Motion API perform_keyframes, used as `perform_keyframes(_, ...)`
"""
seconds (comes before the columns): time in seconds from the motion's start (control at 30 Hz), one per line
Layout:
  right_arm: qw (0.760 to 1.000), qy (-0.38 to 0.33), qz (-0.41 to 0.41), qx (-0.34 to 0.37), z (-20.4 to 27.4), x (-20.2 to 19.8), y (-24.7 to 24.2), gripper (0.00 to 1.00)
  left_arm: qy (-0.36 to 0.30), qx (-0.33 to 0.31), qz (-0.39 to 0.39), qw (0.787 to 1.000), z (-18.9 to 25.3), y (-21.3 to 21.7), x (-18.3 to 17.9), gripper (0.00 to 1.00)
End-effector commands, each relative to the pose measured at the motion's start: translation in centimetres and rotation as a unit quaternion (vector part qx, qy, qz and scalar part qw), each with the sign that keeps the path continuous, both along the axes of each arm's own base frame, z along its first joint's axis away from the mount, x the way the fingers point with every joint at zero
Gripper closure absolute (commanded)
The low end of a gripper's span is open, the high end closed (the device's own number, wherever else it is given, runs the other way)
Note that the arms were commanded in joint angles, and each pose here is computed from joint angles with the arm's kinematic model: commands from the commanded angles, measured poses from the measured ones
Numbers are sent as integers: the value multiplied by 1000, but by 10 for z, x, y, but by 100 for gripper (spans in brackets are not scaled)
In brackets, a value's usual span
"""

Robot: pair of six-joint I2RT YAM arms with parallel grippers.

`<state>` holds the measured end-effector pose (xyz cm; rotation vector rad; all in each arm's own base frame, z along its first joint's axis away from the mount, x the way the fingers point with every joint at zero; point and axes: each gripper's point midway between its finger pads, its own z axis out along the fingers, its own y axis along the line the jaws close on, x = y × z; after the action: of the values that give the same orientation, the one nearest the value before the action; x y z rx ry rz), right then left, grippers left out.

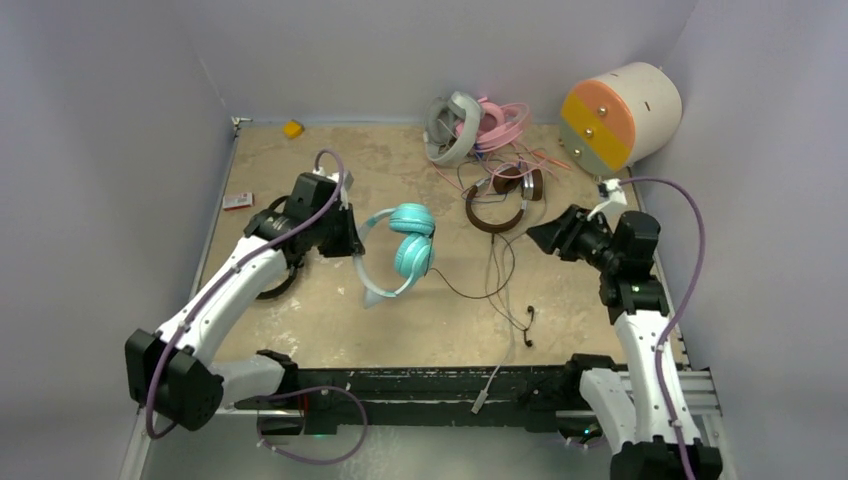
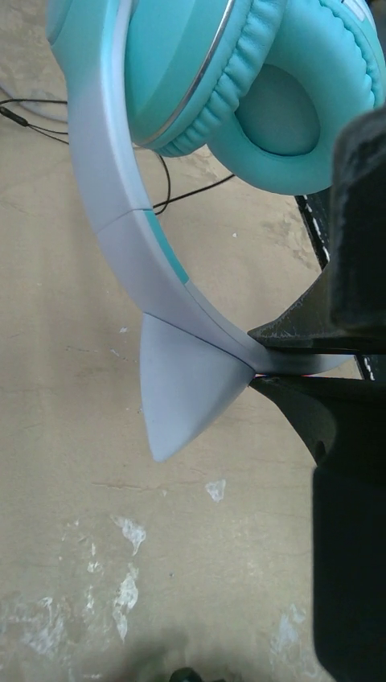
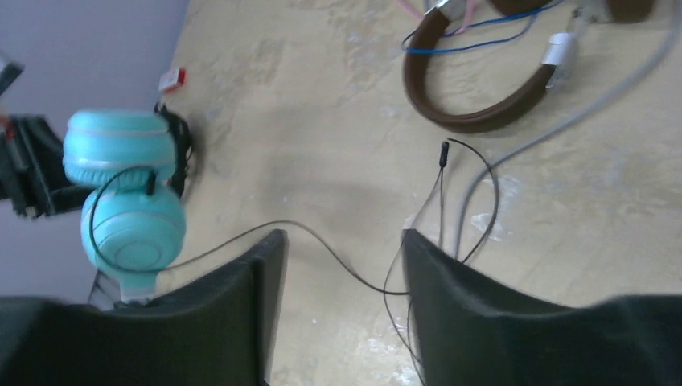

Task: Wrap the headphones
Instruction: Wrap the headphones cable around the headphones.

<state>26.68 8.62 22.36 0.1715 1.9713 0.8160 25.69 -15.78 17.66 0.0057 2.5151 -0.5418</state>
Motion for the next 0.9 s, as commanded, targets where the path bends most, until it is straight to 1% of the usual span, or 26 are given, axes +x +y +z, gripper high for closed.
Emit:
perform_keyframes(0.0, 994, -21, 109, -22, -4, -7, 42, 26, -14, -62, 16, 998, 29, -26, 25, 100)
perform_keyframes(0.03, 991, -22, 129, -26, -5, -9, 52, 17, -12, -63, 12, 998, 29, -28, 27, 100)
perform_keyframes(0.1, 986, -21, 161, -33, -7, -12, 70, 3, -18, -59, 4, 998, 27, -33, 30, 100)
perform_keyframes(0.13, 983, -21, 177, -39, -8, -13, 79, 1, -22, -53, 1, 998, 26, -35, 31, 100)
perform_keyframes(0.27, 973, -28, 222, -55, -5, -14, 110, 1, -26, -5, -7, 1000, 9, -39, 30, 100)
perform_keyframes(0.37, 969, -32, 236, -62, -5, -12, 127, 1, -27, 25, -8, 999, -2, -41, 27, 100)
perform_keyframes(0.43, 967, -32, 244, -70, -6, -12, 137, 1, -42, 40, 4, 998, -4, -41, 28, 100)
perform_keyframes(0.5, 964, -22, 253, -73, -12, -12, 150, 1, -58, 39, 10, 997, 0, -42, 29, 100)
perform_keyframes(0.6, 960, -9, 274, -54, -16, -17, 166, 1, -75, 39, 17, 996, 4, -44, 30, 100)
perform_keyframes(0.63, 958, -14, 283, -41, -14, -18, 173, 1, -77, 40, 17, 996, 4, -44, 29, 100)
perform_keyframes(0.73, 957, 0, 289, 1, -18, -20, 186, 1, -74, 39, 16, 996, 1, -47, 27, 100)
perform_keyframes(0.87, 956, 26, 289, 34, -28, -19, 199, 1, -72, 19, 13, 997, 0, -53, 24, 100)
